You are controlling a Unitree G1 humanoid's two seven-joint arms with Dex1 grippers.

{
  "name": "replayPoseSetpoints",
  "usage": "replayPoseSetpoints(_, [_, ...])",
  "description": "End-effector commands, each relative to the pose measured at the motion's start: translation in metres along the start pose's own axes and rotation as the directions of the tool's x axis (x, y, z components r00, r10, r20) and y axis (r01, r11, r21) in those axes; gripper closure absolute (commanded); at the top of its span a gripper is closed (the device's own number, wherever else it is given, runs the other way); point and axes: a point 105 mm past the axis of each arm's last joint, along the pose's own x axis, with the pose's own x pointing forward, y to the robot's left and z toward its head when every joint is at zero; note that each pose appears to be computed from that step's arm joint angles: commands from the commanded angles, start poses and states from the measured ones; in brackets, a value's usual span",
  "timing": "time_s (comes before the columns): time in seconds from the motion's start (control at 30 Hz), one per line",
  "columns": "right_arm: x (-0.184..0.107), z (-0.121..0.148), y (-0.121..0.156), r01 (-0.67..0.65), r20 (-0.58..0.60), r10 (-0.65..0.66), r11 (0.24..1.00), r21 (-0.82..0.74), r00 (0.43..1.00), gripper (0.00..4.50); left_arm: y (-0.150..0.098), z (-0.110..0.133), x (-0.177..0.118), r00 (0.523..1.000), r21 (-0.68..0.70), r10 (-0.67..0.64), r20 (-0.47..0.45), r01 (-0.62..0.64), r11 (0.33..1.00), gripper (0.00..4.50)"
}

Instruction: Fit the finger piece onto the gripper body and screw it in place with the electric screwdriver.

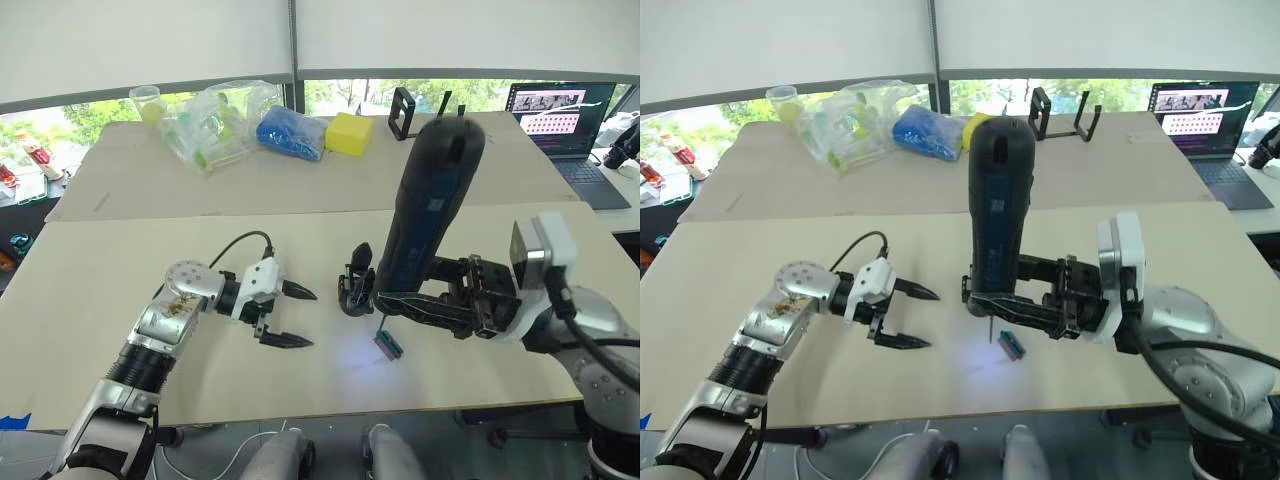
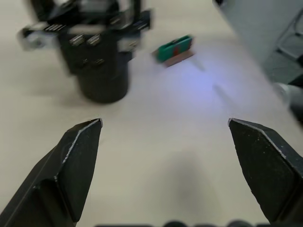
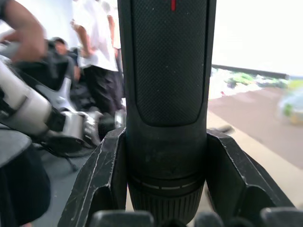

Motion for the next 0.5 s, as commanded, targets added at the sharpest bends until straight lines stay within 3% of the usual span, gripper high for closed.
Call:
replayPoseSetpoints(0.03, [-0.006,0.004,0.0,0.091,0.043,-0.086,0.988,-0.121,0.995,2.59,-0.008,0.012,0.012,0.999,0.03,-0.015,0.043,0.014,0.999,0.0])
replayPoseSetpoints(0.5, [-0.008,-0.013,-0.006,0.221,0.052,-0.215,0.964,-0.146,0.975,2.59,-0.01,0.012,0.021,0.998,0.047,-0.016,0.057,0.013,0.999,0.0])
